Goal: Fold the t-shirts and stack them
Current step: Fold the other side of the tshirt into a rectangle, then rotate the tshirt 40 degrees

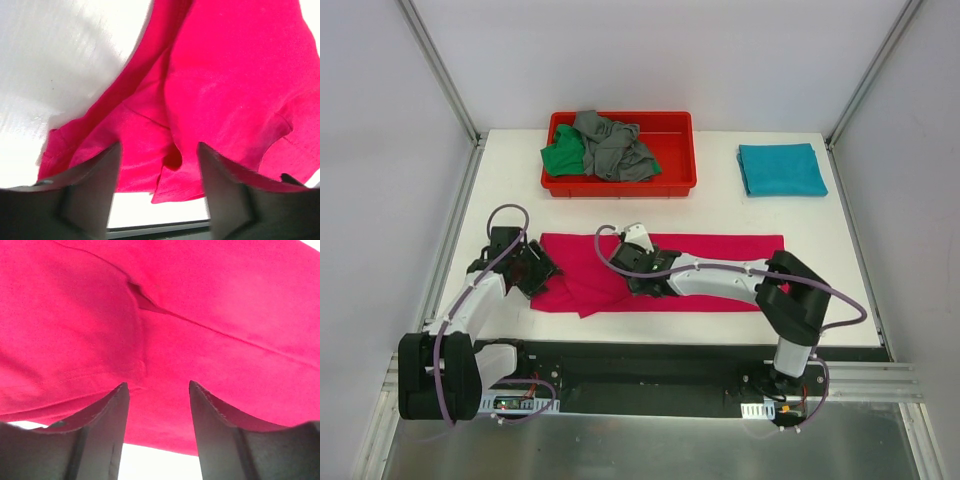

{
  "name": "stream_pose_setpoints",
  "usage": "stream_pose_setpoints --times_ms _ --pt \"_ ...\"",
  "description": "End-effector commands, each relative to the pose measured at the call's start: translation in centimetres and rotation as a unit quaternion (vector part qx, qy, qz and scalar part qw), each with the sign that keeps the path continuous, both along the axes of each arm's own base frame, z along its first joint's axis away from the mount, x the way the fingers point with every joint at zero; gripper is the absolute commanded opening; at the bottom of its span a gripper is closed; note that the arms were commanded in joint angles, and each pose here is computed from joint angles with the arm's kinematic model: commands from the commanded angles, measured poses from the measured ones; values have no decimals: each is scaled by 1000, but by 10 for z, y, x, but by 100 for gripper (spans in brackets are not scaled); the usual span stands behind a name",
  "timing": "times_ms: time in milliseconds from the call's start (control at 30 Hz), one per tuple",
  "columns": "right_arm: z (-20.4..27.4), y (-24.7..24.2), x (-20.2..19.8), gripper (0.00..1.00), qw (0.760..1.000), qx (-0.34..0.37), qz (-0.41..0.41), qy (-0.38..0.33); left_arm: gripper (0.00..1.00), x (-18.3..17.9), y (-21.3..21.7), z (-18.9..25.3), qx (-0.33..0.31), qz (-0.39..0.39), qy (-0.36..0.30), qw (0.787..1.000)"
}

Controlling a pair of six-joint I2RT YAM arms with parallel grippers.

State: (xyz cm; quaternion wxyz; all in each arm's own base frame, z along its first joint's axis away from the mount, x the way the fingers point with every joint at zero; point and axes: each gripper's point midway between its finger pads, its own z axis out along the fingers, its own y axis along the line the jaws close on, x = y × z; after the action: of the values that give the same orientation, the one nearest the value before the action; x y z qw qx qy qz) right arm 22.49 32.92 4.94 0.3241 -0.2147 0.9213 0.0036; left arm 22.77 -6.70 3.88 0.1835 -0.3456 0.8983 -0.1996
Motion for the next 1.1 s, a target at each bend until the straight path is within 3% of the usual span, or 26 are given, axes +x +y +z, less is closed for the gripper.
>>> stream_pose_setpoints --times_ms 0,67,167,233,400,533,633,767,800,933,1067 --pt "31 -37 2 61 998 -19 -50 -41 72 9 7 29 18 5 -43 999" --pt "39 -51 3 74 996 -31 -67 -54 99 10 8 39 20 6 -58 998" --pt "49 -64 3 86 993 -32 -83 -72 99 13 7 52 17 7 -82 996" --pt "57 -73 4 99 991 -23 -99 -85 99 16 6 56 15 5 -85 996" --pt "74 -125 11 96 972 -22 -174 -155 98 29 -5 54 -12 -20 -81 996" --pt "70 -169 6 96 968 6 -206 -142 95 40 -10 40 -26 -27 -65 997" --pt "59 -188 5 96 968 73 -214 -109 77 53 -10 32 -26 -30 -60 997" --pt "38 -198 6 96 959 162 -221 -68 38 66 -9 20 -23 -36 -40 998" --pt "32 -200 6 96 955 178 -228 -60 33 69 -8 18 -18 -34 -38 999" --pt "11 -209 1 96 948 195 -252 -17 1 78 -2 5 -3 -31 -18 999" --pt "-4 -208 -2 96 950 185 -250 24 0 84 14 -7 36 -13 1 999"
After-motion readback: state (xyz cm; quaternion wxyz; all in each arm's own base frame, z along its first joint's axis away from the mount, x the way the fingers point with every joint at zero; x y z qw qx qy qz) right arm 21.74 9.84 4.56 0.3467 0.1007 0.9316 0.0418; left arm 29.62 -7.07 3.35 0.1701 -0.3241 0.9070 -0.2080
